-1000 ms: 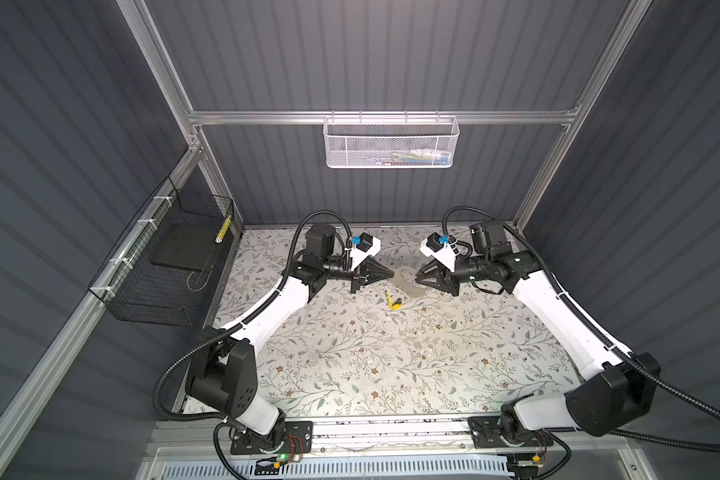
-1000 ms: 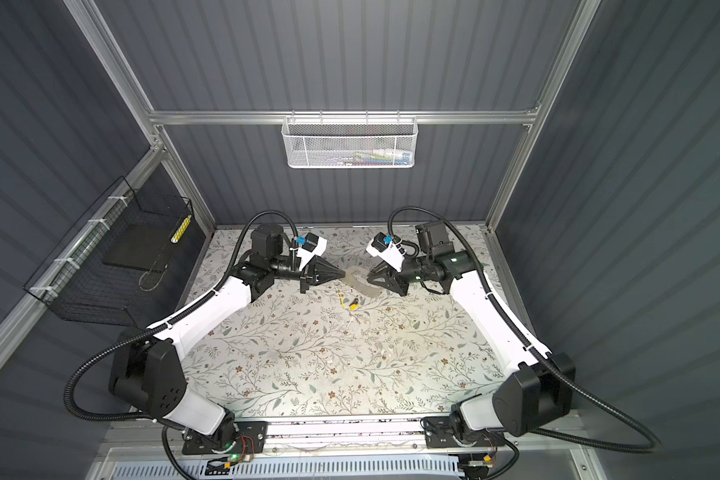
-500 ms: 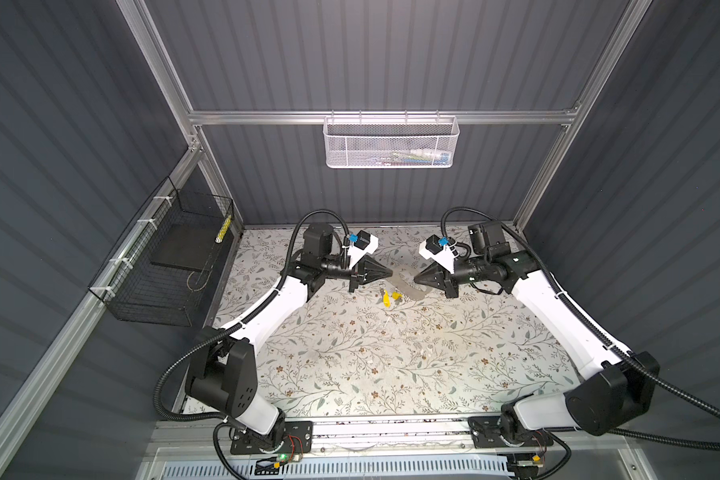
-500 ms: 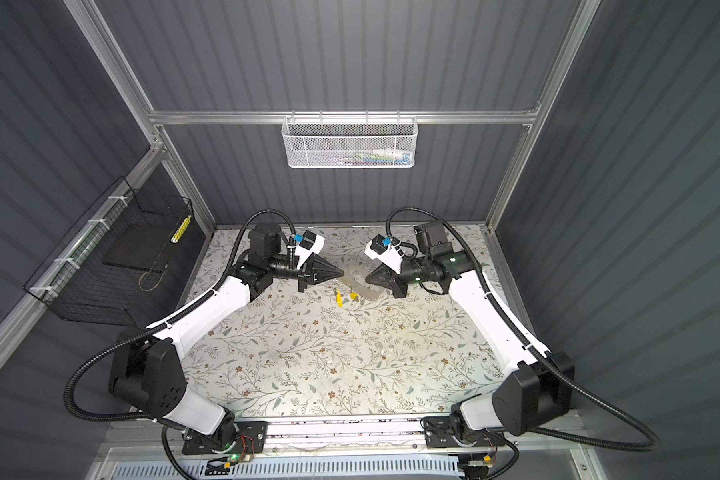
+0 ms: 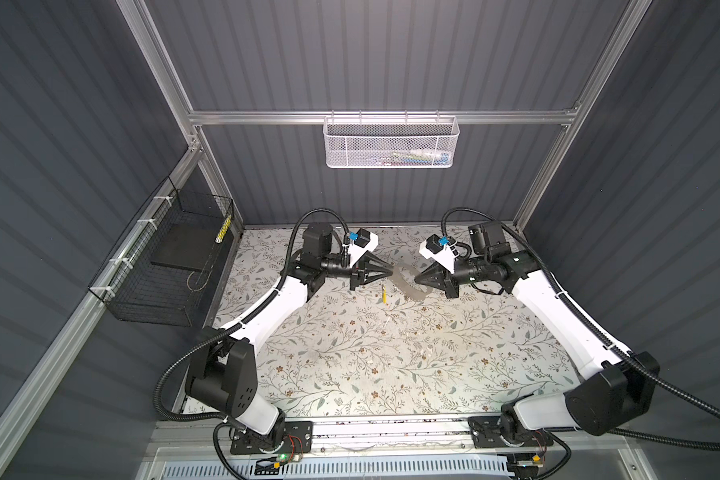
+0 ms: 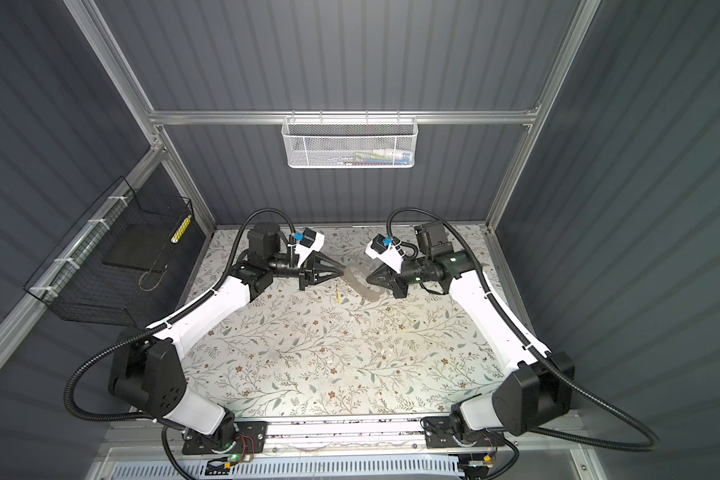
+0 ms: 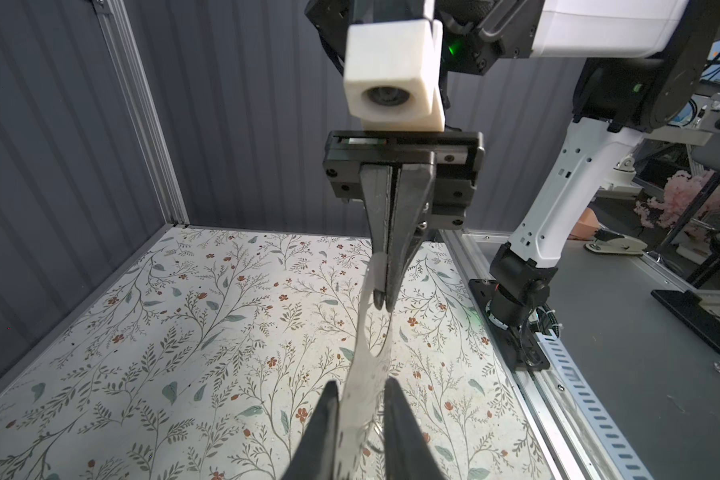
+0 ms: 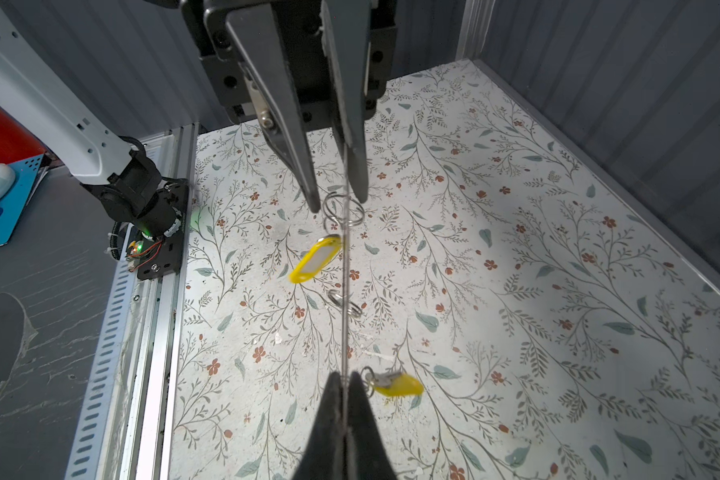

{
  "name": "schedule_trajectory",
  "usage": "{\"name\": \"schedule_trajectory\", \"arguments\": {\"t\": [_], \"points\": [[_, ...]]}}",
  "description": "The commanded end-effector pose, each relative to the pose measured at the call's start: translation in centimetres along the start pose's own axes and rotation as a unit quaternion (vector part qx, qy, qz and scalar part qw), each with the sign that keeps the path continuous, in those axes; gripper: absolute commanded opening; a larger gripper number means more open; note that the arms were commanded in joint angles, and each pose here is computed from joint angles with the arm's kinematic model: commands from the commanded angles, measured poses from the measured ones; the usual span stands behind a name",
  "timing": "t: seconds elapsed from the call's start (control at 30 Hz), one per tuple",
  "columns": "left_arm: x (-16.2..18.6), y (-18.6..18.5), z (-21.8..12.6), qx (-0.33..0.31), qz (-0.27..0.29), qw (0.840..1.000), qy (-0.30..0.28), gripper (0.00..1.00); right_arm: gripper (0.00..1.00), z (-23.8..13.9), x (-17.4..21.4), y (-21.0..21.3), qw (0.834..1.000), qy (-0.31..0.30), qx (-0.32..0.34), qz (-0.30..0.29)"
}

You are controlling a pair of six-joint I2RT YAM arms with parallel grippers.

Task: Put the keys on the keyring

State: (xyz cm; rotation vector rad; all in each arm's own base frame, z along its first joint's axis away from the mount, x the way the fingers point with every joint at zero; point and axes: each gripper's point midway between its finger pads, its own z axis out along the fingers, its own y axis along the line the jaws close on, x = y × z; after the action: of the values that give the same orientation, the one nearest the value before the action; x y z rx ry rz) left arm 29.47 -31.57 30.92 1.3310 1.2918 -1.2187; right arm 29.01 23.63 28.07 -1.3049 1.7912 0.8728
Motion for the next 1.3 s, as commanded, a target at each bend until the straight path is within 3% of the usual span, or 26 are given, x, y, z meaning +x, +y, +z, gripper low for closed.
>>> {"name": "schedule_trajectory", "arguments": {"t": [0.0,0.4,0.7,1.0,1.27], "points": [[-0.9,0.3,-0.6,-0.026,0.008,1.000,-0.008,0.25,0.00,-0.8,-0.5,-0.3,1.000,-0.001,0.017,0.007],[-1.3,3.3,-2.0,-0.148,-0.005,0.989,-0.012,0.30,0.00,-0.8,0.0,-2.0,0.998,0.007,0.053,0.030],[-0.3,6.4,-4.9,-0.298,-0.034,0.954,-0.008,0.32,0.00,-0.5,0.3,-4.1,0.993,0.015,0.093,0.077],[1.8,6.8,-6.3,-0.351,-0.073,0.933,-0.009,0.33,0.00,1.0,1.0,-6.5,0.979,0.046,0.138,0.140],[3.9,7.3,-8.4,-0.417,-0.114,0.902,-0.023,0.33,0.00,3.4,1.5,-7.7,0.966,0.079,0.153,0.195]]}}
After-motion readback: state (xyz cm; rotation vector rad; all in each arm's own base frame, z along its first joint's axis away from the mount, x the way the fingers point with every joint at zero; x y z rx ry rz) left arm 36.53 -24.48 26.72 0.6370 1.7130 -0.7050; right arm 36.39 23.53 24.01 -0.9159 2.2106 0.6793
